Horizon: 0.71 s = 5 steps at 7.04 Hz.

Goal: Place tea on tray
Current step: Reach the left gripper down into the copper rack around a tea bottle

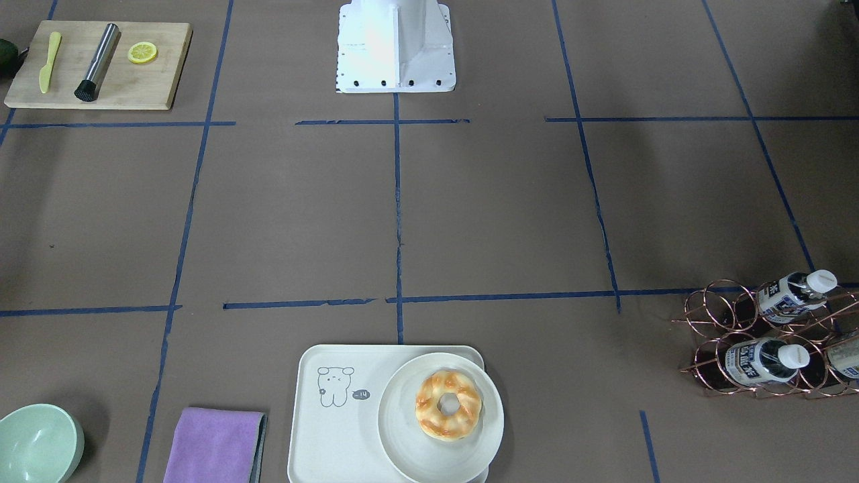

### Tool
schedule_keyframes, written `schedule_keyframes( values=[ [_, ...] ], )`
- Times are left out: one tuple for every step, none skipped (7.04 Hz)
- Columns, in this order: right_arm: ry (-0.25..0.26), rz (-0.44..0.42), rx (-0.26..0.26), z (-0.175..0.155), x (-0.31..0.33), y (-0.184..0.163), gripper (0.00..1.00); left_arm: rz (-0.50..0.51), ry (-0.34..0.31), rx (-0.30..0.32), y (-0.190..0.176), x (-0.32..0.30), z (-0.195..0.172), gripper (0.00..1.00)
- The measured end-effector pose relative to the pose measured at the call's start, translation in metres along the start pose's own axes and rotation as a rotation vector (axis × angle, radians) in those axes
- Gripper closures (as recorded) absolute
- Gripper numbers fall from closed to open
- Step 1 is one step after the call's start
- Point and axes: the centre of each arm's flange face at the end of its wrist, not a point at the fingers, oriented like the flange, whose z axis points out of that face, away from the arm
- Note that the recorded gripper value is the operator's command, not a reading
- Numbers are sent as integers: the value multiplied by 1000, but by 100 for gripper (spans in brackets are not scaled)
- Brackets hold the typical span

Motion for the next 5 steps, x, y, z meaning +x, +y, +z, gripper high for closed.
schedule_keyframes(
  values=[
    [2, -13, 10, -5, -6, -1, 0, 23, -1, 22, -15, 10, -10, 0],
    [4, -23, 19, -9, -11, -2, 0, 54, -4, 50, -34, 21, -22, 0],
    [6, -27, 22, -11, -13, -3, 0, 86, -7, 92, -52, 34, -35, 0],
    [6, -28, 23, -11, -13, -3, 0, 102, -9, 150, -65, 46, -43, 0],
    [6, -29, 22, -11, -14, -3, 0, 95, 1, 209, -75, 62, -43, 0]
  ],
)
